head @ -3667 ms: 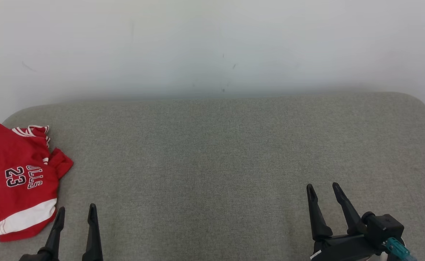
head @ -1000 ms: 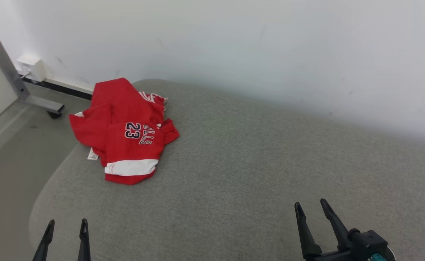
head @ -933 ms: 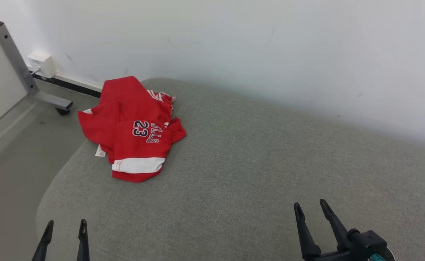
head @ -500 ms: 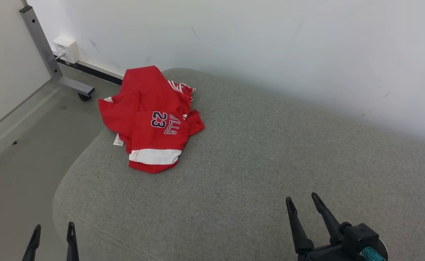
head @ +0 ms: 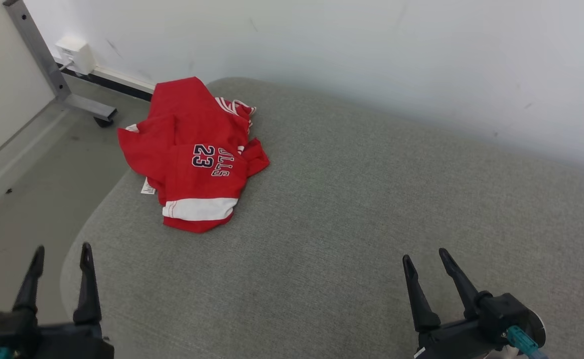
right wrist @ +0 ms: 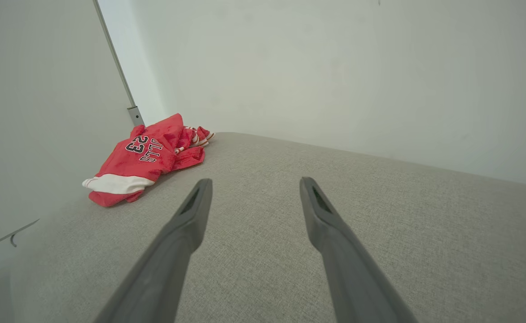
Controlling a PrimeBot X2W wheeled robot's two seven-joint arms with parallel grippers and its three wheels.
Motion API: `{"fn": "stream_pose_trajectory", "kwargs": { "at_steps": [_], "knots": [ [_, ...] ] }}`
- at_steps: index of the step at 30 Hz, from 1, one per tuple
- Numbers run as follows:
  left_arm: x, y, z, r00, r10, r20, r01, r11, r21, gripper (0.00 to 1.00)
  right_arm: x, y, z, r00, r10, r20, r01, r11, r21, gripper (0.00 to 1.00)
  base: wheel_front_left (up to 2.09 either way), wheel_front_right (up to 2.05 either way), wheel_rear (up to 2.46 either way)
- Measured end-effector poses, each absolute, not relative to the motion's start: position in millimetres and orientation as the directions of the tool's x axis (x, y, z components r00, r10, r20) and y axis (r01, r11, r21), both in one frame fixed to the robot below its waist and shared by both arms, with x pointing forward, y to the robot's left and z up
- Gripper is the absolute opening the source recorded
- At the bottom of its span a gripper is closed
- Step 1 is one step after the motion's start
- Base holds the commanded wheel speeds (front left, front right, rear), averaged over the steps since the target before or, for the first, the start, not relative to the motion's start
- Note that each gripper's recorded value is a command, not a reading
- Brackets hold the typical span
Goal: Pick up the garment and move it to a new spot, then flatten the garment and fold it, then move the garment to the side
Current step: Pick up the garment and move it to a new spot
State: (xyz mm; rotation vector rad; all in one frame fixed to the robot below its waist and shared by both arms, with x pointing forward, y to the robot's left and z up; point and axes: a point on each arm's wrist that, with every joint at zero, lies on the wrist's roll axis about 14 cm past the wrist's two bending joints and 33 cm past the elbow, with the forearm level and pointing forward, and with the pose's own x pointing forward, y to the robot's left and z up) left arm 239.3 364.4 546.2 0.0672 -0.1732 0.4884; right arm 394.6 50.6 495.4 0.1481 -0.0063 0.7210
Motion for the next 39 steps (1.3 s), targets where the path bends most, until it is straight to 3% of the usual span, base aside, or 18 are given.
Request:
{"fn": "stream_pose_trajectory", "kwargs": {
  "at_steps": [9,17,21,28,34,39],
  "knots": [
    [318,383,593,0.884,0.382,0.270,-0.406,0.913,0.039,1.00,430,19,490,0.808,0.586,0.057,-0.589,0.801,0.104,1.00,0.00,0.00,0.00],
    [399,392,605,0.917,0.303,0.258,-0.331,0.941,0.070,1.00,457,-38,472,0.892,0.452,0.028,-0.452,0.886,0.098,1.00,0.00,0.00,0.00],
    [441,389,572,0.953,0.272,0.133,-0.283,0.956,0.071,1.00,460,-70,456,0.927,0.374,-0.011,-0.372,0.924,0.092,1.00,0.00,0.00,0.00],
    [461,376,487,0.957,0.241,-0.163,-0.238,0.970,0.038,1.00,461,-98,445,0.952,0.304,-0.039,-0.300,0.950,0.087,1.00,0.00,0.00,0.00],
    [455,365,433,0.902,0.214,-0.376,-0.250,0.967,-0.048,1.00,458,-111,440,0.962,0.268,-0.055,-0.263,0.961,0.082,1.00,0.00,0.00,0.00],
    [433,353,389,0.797,0.161,-0.582,-0.273,0.956,-0.109,1.00,457,-115,441,0.964,0.259,-0.054,-0.255,0.964,0.080,1.00,0.00,0.00,0.00]
  ]
}}
